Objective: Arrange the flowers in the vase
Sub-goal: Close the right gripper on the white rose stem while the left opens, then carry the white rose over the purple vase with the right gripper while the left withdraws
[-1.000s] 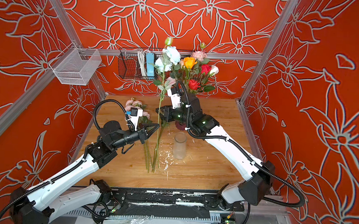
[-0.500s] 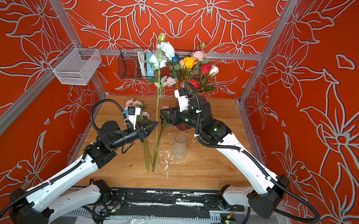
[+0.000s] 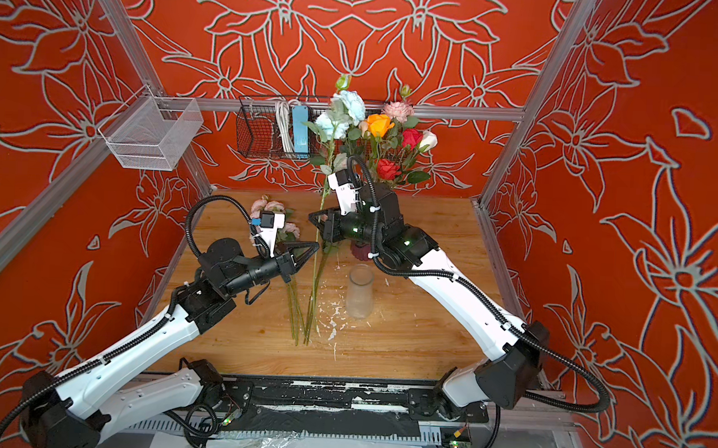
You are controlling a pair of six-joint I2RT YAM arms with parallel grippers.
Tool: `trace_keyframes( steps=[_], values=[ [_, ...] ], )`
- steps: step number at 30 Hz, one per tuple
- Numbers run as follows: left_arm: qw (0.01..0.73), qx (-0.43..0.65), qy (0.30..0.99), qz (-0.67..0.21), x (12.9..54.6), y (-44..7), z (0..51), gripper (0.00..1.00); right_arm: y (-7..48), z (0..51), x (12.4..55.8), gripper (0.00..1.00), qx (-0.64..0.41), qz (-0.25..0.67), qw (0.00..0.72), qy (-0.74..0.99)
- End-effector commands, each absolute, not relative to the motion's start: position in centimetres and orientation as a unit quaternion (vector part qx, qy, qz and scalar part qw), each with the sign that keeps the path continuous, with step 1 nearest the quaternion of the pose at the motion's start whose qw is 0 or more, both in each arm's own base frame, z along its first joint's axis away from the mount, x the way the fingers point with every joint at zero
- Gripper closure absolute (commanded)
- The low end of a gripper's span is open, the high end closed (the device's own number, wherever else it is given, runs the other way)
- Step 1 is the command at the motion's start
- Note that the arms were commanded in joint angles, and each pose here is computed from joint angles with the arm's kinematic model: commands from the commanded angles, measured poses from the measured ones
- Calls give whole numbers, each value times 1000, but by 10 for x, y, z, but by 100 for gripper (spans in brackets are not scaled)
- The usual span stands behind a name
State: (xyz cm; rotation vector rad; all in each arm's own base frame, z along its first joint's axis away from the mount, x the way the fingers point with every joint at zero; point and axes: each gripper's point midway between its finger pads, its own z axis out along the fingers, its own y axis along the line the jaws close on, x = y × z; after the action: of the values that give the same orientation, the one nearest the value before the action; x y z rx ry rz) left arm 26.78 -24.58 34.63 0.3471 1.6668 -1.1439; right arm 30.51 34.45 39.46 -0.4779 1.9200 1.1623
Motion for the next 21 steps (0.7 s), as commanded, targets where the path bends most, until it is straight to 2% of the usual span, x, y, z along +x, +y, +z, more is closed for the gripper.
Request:
trace_keyframes(
  steps=[1, 2, 3, 4, 6, 10, 16, 21],
  values=[
    [536, 151, 671, -490, 263, -246, 370, 99, 342, 416, 304, 100, -194, 461, 443, 744],
    [536, 146, 673, -488, 264, -245, 370, 88, 341, 417, 303, 100, -196, 458, 448, 743],
    [537, 139, 676, -485, 265, -243, 369, 67, 339, 419, 302, 100, -199, 451, 455, 742],
    [537, 133, 680, -481, 266, -241, 367, 50, 336, 421, 302, 100, -200, 440, 464, 743],
    [539, 124, 689, -468, 265, -234, 362, 37, 327, 425, 302, 100, -199, 418, 481, 745],
    [553, 80, 709, -430, 260, -207, 343, 28, 291, 451, 301, 100, -182, 356, 547, 735],
    [575, 3, 726, -378, 249, -163, 313, 25, 231, 516, 292, 100, -140, 273, 654, 691],
    [582, -23, 730, -358, 238, -142, 307, 24, 201, 541, 293, 100, -109, 225, 695, 674]
  ],
)
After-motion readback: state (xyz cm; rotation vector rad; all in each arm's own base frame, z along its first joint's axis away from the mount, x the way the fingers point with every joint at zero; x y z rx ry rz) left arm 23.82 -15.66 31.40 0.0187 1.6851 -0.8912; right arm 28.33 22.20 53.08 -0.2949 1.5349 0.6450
